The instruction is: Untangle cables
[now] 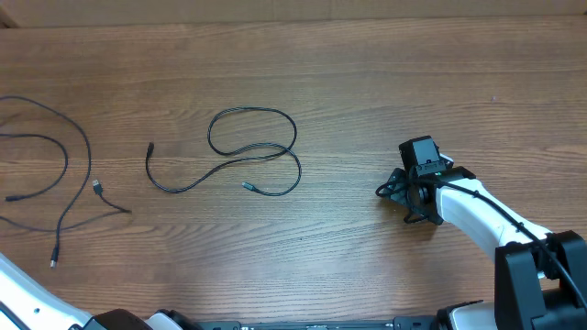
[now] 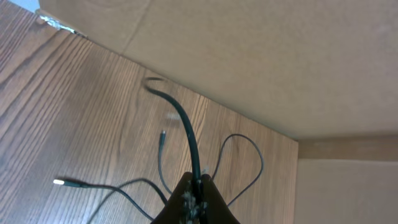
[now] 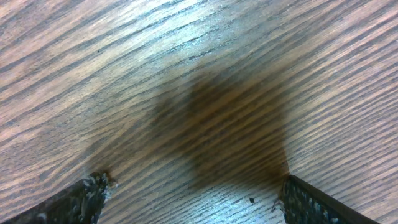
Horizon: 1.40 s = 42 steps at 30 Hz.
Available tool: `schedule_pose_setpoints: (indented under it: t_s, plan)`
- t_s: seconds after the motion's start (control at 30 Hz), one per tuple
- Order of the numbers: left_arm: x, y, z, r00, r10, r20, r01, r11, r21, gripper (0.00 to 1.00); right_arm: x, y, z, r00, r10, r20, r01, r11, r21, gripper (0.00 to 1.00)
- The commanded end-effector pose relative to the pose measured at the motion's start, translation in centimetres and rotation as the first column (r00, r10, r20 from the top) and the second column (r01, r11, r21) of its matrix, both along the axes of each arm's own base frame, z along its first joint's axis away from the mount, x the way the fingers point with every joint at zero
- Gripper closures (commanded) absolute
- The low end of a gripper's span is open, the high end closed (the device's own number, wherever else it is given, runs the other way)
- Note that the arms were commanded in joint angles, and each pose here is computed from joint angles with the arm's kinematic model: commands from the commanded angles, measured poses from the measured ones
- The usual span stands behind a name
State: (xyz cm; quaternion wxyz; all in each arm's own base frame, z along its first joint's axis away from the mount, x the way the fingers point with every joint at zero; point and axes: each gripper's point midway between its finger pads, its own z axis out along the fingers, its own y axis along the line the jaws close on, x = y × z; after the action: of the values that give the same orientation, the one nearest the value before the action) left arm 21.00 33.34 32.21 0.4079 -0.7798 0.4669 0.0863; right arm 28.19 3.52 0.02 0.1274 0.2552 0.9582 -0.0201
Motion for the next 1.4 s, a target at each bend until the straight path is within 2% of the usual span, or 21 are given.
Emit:
schedule_pose_setpoints:
  t_s: [0.0, 0.27, 0.5, 0.6, 0.63, 0.7, 0.73, 0.87, 1.03, 1.2, 1.37]
  plan:
    - [0.4, -0.1, -0.1, 0.999, 0.013, 0.04, -0.012, 1.0, -0.021, 0.95, -0.5, 0.0, -0.7, 1.0, -0.001, -0.021, 0.002, 1.0, 0.011, 0.12]
    - [3.6, 0.3, -3.7, 0.995, -0.094, -0.011, 0.093, 0.991, -0.098, 0.96, -0.5, 0.0, -0.7, 1.0, -0.001, -0.022, 0.001, 1.0, 0.011, 0.12]
    - [9.3, -0.1, -6.8, 0.921, -0.387, 0.048, 0.389, 0.908, -0.154, 0.96, -0.5, 0.0, -0.7, 1.0, -0.001, -0.022, 0.001, 1.0, 0.012, 0.12]
    - [10.5, -0.4, -7.4, 0.891, -0.451, 0.063, 0.455, 0.877, -0.157, 0.95, -0.5, 0.0, -0.7, 1.0, 0.0, -0.023, 0.001, 1.0, 0.016, 0.12]
    - [10.8, -0.4, -7.4, 0.886, -0.459, 0.067, 0.463, 0.872, -0.155, 0.82, -0.5, 0.1, -0.7, 1.0, 0.0, -0.023, 0.0, 1.0, 0.019, 0.12]
    - [11.0, -0.5, -7.3, 0.883, -0.465, 0.071, 0.47, 0.87, -0.15, 0.23, -0.5, 0.2, -0.7, 1.0, 0.002, -0.024, -0.001, 1.0, 0.025, 0.12]
    - [11.2, -0.7, -7.3, 0.879, -0.471, 0.078, 0.477, 0.866, -0.149, 0.0, -0.5, 0.2, -0.7, 1.0, 0.002, -0.024, -0.001, 1.0, 0.026, 0.12]
    - [12.6, -2.4, -6.9, 0.823, -0.548, 0.153, 0.568, 0.808, -0.159, 0.0, -0.5, 0.3, -0.7, 1.0, 0.003, -0.025, -0.002, 1.0, 0.03, 0.12]
    - [14.2, -6.6, -7.0, 0.67, -0.71, 0.218, 0.743, 0.646, -0.177, 0.0, -0.5, 0.3, -0.7, 1.0, 0.003, -0.025, -0.002, 1.0, 0.029, 0.12]
    - [12.8, -10.6, -9.5, 0.599, -0.786, 0.151, 0.783, 0.536, -0.317, 0.0, -0.5, 0.3, -0.7, 1.0, 0.003, -0.024, -0.002, 1.0, 0.029, 0.12]
    - [10.6, -13.7, -11.7, 0.592, -0.804, 0.062, 0.725, 0.497, -0.477, 0.0, -0.5, 0.3, -0.7, 1.0, 0.003, -0.025, -0.002, 1.0, 0.029, 0.12]
